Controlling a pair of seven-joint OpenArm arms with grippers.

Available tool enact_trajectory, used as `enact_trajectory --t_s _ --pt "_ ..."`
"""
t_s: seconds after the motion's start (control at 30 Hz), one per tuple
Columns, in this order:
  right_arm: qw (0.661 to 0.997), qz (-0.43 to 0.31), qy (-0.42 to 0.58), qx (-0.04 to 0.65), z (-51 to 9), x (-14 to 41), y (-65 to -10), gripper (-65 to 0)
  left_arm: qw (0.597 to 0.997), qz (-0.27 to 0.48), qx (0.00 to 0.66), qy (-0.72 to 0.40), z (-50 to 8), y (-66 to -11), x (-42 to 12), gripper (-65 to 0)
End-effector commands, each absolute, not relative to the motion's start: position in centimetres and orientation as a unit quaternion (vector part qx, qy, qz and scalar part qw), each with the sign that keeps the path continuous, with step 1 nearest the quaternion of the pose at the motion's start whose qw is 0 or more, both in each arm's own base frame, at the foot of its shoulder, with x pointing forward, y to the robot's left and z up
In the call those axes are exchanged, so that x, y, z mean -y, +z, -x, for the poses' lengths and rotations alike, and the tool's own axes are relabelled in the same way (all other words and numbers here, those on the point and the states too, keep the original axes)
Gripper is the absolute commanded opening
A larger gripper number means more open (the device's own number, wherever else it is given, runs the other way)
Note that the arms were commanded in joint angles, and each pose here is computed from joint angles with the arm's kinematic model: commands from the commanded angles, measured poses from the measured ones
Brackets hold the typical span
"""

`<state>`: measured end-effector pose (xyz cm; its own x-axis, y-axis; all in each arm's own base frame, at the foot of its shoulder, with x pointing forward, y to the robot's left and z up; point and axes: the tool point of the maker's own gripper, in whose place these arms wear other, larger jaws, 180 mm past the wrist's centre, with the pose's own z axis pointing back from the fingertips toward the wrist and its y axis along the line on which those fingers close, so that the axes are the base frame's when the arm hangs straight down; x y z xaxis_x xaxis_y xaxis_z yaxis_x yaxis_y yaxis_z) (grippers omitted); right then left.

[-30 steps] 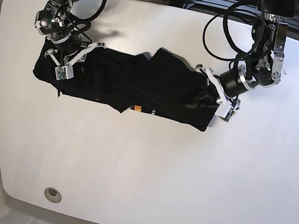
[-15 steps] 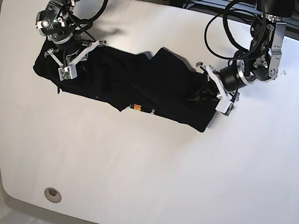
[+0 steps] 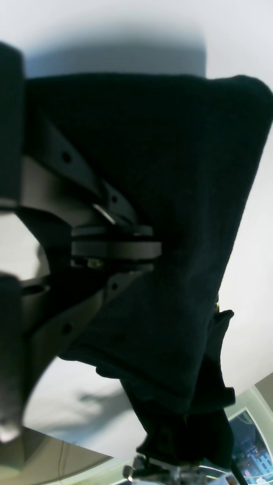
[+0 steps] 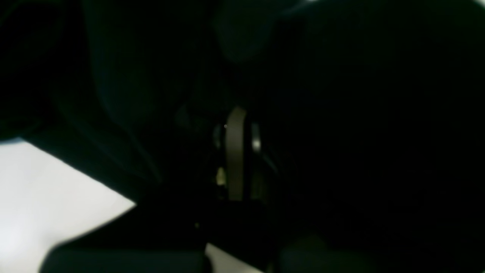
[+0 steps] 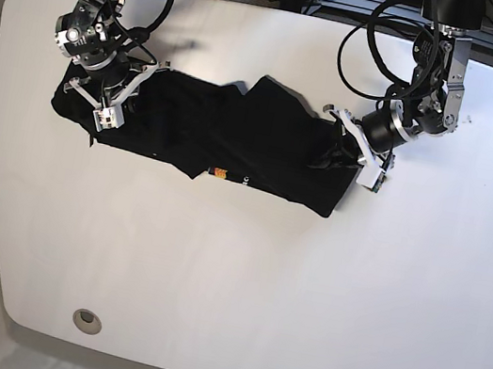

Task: Fold the T-shirt properly
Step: 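Lay the folded end down with the left gripper onto the strip middle, then release the strip end with the right gripper and move it outward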

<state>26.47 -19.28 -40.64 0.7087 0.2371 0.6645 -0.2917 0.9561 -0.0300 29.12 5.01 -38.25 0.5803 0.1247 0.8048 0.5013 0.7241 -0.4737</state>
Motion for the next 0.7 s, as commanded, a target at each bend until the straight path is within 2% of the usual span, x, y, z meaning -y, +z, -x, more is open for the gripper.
enact_trajectory --t_s 0.0,0.67 --pt "0.905 -0.027 0.150 0.398 -28.1 19.5 -37.8 -65.0 0.799 0.360 0.468 -0.117 -30.0 -36.6 -5.0 -65.0" --pt "0.862 0.019 0.161 0.480 -29.6 19.5 -30.8 -65.0 0.800 0.360 0.466 -0.116 -29.8 -36.7 -5.0 -65.0"
